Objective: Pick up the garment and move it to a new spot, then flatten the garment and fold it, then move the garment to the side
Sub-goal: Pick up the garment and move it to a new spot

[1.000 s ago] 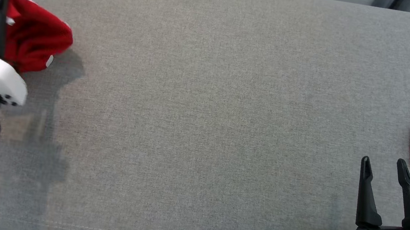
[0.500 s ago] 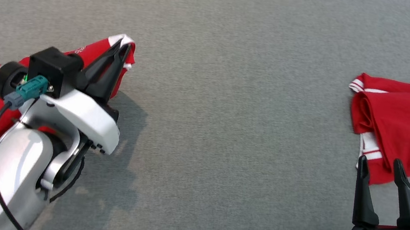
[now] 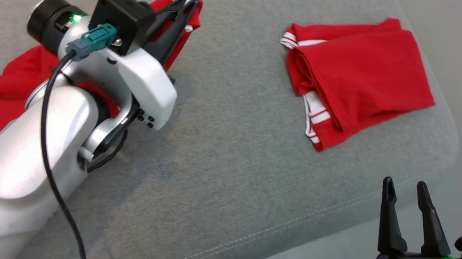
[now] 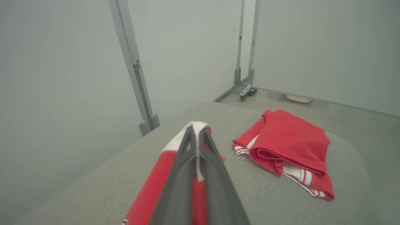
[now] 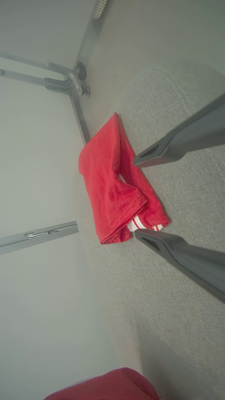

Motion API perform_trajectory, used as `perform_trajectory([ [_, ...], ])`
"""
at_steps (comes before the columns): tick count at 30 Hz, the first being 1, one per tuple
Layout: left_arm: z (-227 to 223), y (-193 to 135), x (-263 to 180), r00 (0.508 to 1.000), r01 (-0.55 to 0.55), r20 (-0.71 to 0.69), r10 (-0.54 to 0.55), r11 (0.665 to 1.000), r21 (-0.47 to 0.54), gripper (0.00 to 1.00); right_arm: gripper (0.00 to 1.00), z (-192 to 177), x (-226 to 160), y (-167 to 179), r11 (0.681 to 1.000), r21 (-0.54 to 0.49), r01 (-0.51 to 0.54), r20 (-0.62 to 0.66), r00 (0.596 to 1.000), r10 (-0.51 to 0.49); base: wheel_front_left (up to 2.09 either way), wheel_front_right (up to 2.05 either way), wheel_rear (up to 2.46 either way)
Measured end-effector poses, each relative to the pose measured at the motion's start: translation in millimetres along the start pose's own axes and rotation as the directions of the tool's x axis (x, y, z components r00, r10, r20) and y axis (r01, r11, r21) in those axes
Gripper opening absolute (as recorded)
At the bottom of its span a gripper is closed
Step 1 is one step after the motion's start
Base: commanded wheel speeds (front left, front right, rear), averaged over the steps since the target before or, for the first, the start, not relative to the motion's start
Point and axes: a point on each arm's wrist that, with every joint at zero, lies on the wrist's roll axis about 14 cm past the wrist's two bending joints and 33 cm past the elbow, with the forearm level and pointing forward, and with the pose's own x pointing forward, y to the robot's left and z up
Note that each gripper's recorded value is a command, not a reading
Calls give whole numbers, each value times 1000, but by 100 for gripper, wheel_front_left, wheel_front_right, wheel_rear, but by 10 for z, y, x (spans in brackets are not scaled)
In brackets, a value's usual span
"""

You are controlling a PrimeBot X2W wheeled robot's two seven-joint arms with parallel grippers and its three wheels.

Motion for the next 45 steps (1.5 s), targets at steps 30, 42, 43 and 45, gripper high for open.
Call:
perform_trajectory([
  [30, -52, 1343, -1466, 844, -512, 131, 520, 854, -93, 100, 100, -124, 574, 1027, 951, -57, -304, 3, 952, 305, 0, 0, 0],
  [42, -199, 1575, -3270, 566, -814, 94, 819, 574, -94, 100, 100, -13, 410, 1361, 901, -85, -425, 2, 904, 427, 0, 0, 0],
  [43, -222, 1540, -3368, 554, -823, 86, 828, 561, -95, 100, 100, -16, 384, 1372, 898, -85, -432, -1, 901, 433, 0, 0, 0],
  [45, -263, 1453, -3516, 548, -829, 70, 834, 552, -90, 100, 100, -14, 337, 1392, 892, -87, -443, -5, 896, 444, 0, 0, 0],
])
